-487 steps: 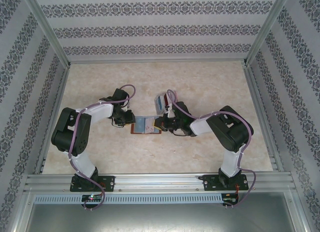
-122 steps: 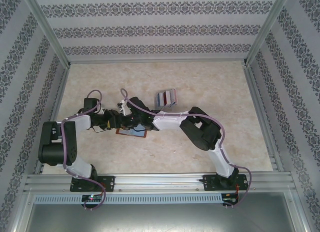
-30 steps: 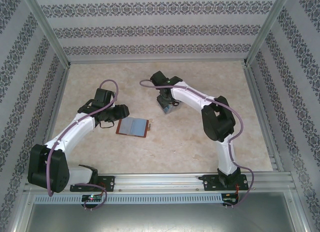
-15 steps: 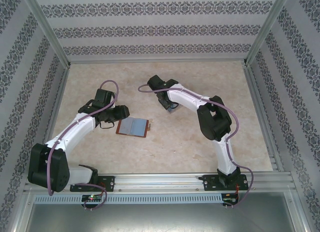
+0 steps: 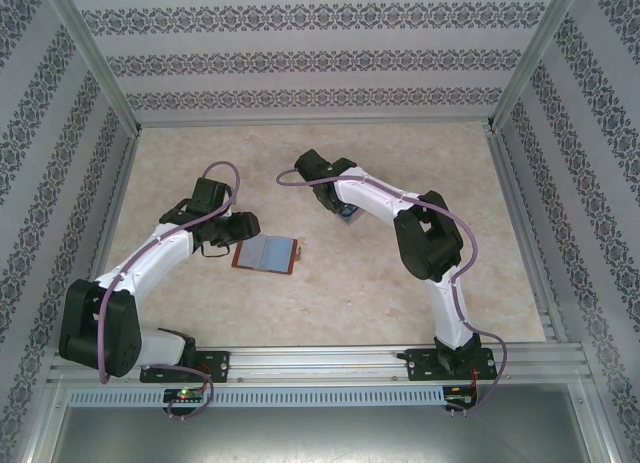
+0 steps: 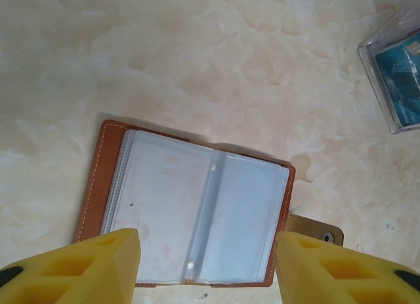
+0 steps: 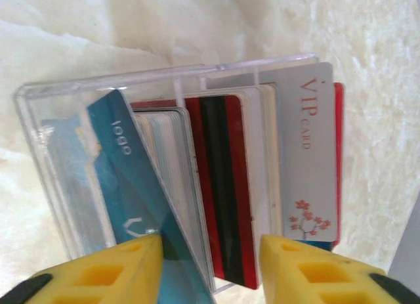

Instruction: Put the credit cards into the card holder

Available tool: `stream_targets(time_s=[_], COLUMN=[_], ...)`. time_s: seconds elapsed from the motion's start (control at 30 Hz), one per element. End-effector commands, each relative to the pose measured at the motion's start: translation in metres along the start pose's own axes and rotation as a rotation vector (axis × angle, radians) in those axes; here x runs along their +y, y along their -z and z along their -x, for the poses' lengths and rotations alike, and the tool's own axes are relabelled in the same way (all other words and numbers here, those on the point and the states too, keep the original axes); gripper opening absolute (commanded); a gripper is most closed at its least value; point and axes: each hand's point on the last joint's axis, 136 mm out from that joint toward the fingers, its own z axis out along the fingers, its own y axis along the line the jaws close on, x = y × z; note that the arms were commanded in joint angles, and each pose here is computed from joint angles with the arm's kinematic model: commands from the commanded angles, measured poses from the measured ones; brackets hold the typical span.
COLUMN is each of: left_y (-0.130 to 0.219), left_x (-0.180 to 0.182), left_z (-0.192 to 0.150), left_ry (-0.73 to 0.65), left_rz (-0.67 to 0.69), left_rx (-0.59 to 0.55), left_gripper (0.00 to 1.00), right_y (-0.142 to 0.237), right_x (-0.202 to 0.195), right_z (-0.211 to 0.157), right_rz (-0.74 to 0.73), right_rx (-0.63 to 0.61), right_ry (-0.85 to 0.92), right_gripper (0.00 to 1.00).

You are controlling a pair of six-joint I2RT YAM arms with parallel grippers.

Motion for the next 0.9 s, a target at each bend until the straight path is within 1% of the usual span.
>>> stream_targets(time_s=[0.0, 0.07, 0.2, 0.3, 0.33, 0.5, 0.63, 0.77, 0.87], left_y=[-0.005, -0.007, -0.011, -0.013, -0.013, -0.013, -0.012, -0.012, -0.011], left_x=[-0.006, -0.006, -0.007, -0.007, -0.008, -0.009, -0.013, -0.017, -0.014], left_z=[0.001, 0.001, 0.0, 0.0, 0.001, 0.003, 0.004, 0.002, -0.001], left_ry=[-0.008, -0.006, -0.003, -0.002, -0.005, -0.01, -0.01, -0.003, -0.001], left_rz=[-0.026, -0.028, -0.031, -0.034, -0.034, -0.035, -0.048, -0.072, -0.058], left_rx=[0.006, 0.009, 0.027, 0.03, 0.033, 0.036, 0.046, 0.06, 0.078], left_gripper=[0.57, 0.57, 0.56, 0.56, 0.56, 0.56, 0.56, 0.56, 0.56], right_y=[-0.002, 0.0, 0.003, 0.005, 0.007, 0.022, 0.036, 0.049, 0.059], right_x=[-0.003, -0.002, -0.002, -0.002, -0.003, -0.005, -0.007, -0.008, -0.008], right_z=[-0.003, -0.004, -0.006, -0.007, -0.008, -0.009, -0.01, -0.011, -0.016], right_rz=[0.022, 0.045, 0.067, 0.075, 0.077, 0.128, 0.231, 0.36, 0.425], right_rx=[0.018, 0.016, 0.015, 0.014, 0.016, 0.0, -0.029, -0.06, -0.073], right_ry=[-0.009, -0.022, -0.035, -0.034, -0.035, -0.054, -0.114, -0.192, -0.235], right_gripper=[0.34, 0.27, 0.22, 0.15, 0.11, 0.04, 0.01, 0.01, 0.01])
